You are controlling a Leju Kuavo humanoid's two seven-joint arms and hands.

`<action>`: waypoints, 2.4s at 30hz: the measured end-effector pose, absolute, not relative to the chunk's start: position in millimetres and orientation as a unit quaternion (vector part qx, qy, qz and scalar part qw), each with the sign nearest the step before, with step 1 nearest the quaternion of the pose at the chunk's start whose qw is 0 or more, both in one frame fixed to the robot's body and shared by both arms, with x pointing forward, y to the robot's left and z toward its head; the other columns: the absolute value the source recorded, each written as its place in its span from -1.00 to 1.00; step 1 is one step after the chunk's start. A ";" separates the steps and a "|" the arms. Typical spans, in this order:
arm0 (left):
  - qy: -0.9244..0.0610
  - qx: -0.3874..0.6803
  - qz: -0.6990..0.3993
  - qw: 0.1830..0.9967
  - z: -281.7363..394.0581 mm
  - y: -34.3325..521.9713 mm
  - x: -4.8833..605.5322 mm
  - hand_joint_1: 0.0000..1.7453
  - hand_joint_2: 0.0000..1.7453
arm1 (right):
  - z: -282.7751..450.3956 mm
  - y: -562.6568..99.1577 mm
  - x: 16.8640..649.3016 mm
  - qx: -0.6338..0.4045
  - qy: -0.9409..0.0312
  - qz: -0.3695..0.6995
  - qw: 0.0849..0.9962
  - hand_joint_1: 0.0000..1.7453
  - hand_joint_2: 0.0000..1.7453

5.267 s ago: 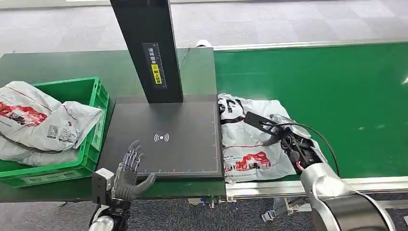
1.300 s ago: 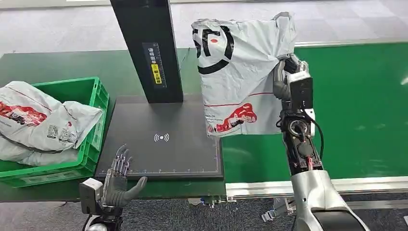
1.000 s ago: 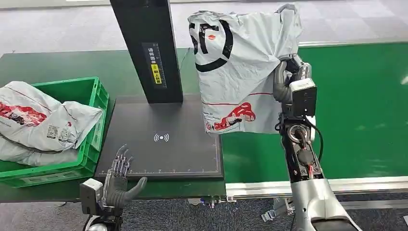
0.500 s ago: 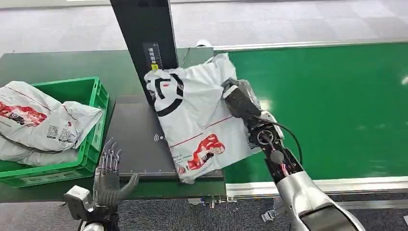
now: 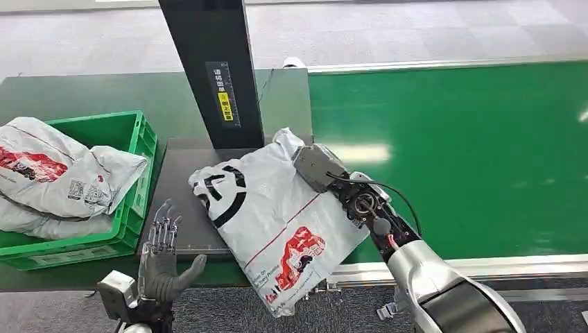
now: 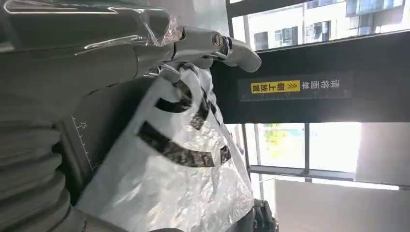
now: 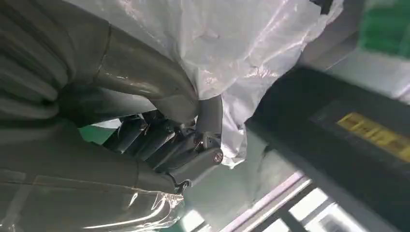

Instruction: Moved the parcel from conveyor to table for the left to box.

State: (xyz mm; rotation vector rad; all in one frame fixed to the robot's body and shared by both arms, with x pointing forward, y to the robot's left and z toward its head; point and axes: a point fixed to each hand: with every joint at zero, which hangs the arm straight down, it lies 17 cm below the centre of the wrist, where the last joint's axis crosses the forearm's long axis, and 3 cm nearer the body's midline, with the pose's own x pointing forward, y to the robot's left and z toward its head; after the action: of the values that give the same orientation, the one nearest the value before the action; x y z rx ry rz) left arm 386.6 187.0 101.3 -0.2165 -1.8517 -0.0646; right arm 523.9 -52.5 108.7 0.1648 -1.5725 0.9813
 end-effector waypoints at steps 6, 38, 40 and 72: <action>-0.798 -0.095 -0.029 0.595 103.0 185.4 388.1 -1.00 1.00 | 122.2 -48.7 524.6 0.082 -0.702 0.401 0.582 1.00 1.00; -0.803 -0.124 -0.052 0.581 117.3 159.4 397.8 -1.00 1.00 | 127.4 -61.9 547.4 0.023 -0.723 0.319 0.612 1.00 1.00; -0.803 -0.130 -0.057 0.578 119.2 154.2 399.4 -1.00 1.00 | 126.8 -59.3 548.2 0.022 -0.718 0.325 0.615 1.00 1.00; -0.742 -0.060 -0.219 0.631 64.9 115.3 409.7 -1.00 1.00 | 138.7 -23.3 535.0 0.049 -0.728 0.376 0.572 -1.00 1.00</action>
State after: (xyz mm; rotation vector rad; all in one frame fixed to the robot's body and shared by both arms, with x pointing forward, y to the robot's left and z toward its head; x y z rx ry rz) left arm 409.7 115.3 64.9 -0.1372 -1.6986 -0.5019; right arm 535.0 -23.3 138.7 0.1152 -1.7073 0.8816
